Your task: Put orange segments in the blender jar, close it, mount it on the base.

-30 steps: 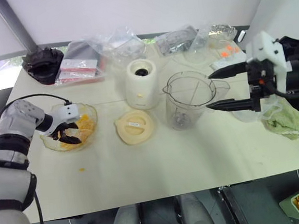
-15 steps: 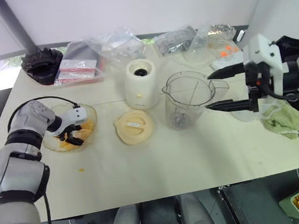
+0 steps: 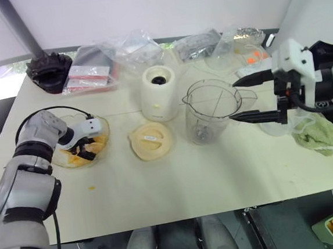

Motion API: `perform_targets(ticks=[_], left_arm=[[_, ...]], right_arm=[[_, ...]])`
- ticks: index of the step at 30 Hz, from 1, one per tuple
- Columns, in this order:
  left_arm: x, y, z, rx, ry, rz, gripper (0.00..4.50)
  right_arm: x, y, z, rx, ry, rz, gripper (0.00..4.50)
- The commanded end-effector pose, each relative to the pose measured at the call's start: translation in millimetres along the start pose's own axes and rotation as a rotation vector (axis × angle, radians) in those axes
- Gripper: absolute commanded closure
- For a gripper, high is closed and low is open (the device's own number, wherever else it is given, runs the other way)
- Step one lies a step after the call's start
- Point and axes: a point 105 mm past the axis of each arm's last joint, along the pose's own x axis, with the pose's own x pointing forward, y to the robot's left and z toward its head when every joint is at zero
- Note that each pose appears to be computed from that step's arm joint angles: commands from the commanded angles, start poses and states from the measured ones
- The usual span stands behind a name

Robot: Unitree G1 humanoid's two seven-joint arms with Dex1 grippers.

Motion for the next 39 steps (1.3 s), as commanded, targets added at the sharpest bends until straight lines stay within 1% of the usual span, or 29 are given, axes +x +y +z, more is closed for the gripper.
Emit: perform_targets(ticks=[1,2,14,20,32,37,39], left_arm=[[0,0,5,0.006,-0.019,-0.007,2.24],[0,0,5,0.006,-0.019,-0.007,2.72],[-4,4,4,-0.004,-0.025,0.026,2.72],[-10,9,5,-0.036,-0.058,0.059,2.72],[-12,11,-1,-0.070,-0.073,0.088,2.72],[-19,15,3,-0.106,-0.134,0.117,2.72],[-26,19,6,-0.134,-0.179,0.137,2.72]], right_arm=[[-5,-2,10,-0.047,-0.035,-0.033,0.00],[-5,-2,10,-0.047,-0.036,-0.033,0.00],[-2,-5,13,-0.061,-0.046,-0.039,0.00],[-1,-6,13,-0.066,-0.051,-0.043,0.00],[2,-7,13,-0.074,-0.056,-0.045,0.00],[2,-6,13,-0.073,-0.057,-0.045,0.00],[3,-6,13,-0.072,-0.056,-0.044,0.00]])
